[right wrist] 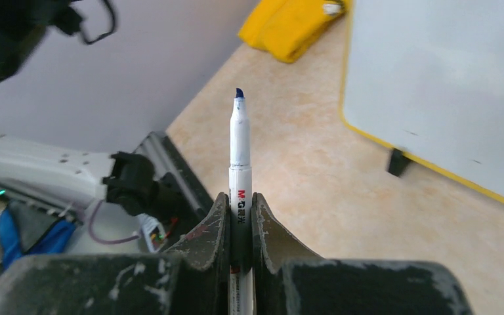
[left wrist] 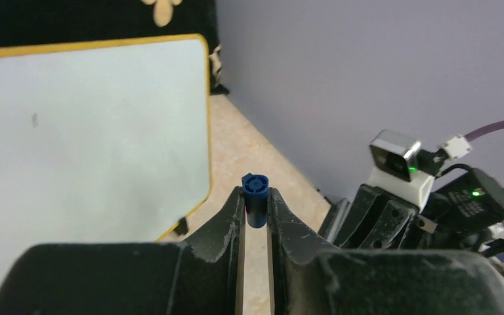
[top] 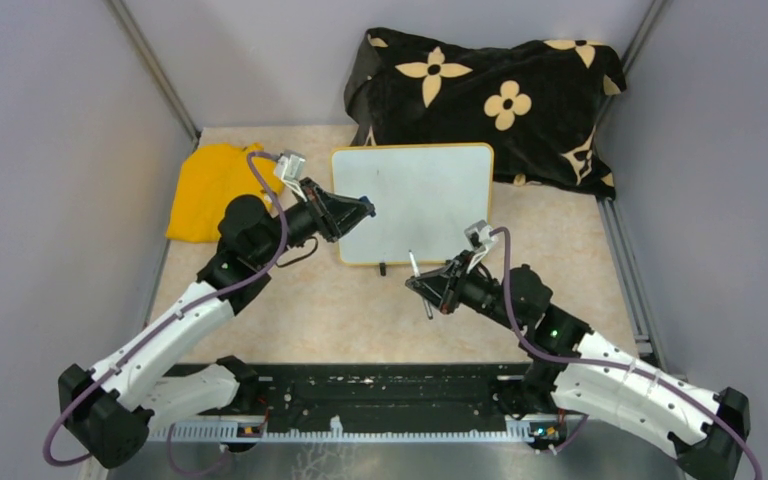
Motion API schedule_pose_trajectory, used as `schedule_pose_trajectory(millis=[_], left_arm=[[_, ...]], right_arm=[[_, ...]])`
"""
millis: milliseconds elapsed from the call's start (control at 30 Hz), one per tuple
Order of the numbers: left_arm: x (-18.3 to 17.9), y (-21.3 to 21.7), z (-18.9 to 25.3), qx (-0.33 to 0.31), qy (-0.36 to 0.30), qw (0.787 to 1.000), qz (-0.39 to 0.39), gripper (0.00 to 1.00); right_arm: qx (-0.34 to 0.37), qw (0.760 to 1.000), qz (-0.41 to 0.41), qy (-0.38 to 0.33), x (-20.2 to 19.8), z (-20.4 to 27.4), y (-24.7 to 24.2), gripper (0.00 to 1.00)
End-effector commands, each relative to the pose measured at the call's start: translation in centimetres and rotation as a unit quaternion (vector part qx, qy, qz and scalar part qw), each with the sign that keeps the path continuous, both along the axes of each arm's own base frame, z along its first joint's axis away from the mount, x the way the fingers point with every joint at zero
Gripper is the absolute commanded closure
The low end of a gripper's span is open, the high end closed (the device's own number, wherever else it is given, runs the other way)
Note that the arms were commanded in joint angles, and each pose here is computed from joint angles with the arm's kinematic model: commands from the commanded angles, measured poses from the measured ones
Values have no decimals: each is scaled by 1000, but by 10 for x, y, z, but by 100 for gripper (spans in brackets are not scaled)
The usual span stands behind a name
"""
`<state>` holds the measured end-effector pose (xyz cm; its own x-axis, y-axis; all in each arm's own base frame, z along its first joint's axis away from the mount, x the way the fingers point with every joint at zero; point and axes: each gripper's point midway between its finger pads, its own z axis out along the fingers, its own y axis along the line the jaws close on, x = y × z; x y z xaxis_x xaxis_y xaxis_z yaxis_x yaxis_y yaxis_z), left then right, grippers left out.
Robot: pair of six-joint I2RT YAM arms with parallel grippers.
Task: Write a sentence on the whiteboard
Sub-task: Open the whiteboard marker at the center of the board, then place the pen cap at the center of the board.
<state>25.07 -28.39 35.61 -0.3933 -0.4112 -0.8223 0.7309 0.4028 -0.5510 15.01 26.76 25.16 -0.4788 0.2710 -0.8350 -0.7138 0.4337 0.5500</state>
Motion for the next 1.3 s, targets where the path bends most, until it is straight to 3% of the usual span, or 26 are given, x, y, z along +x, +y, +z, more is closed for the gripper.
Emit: schedule_pose_trajectory(millis=[0,133,267,533,833,1267], left_arm=[[7,34,-46,120,40,989,83,100],[-1,66,-108,224,106,961,124,100],[-17,81,-159,282,172,936,120,100],[-38,66,-228,391,264,878,73,100],[-58,56,-288,462,296,834,63,100],[-67,54,-329,494,317,808,51,96]], right_arm=[[-60,990,-131,0,29,-3,-41,100],[-107,976,-188,9,39,-18,-64,100],[-119,974,-194,14,41,-29,-66,100],[-147,972,-182,22,43,-42,-59,100],[-159,969,-185,26,39,-49,-67,100],[-164,968,-186,26,38,-50,-69,100]])
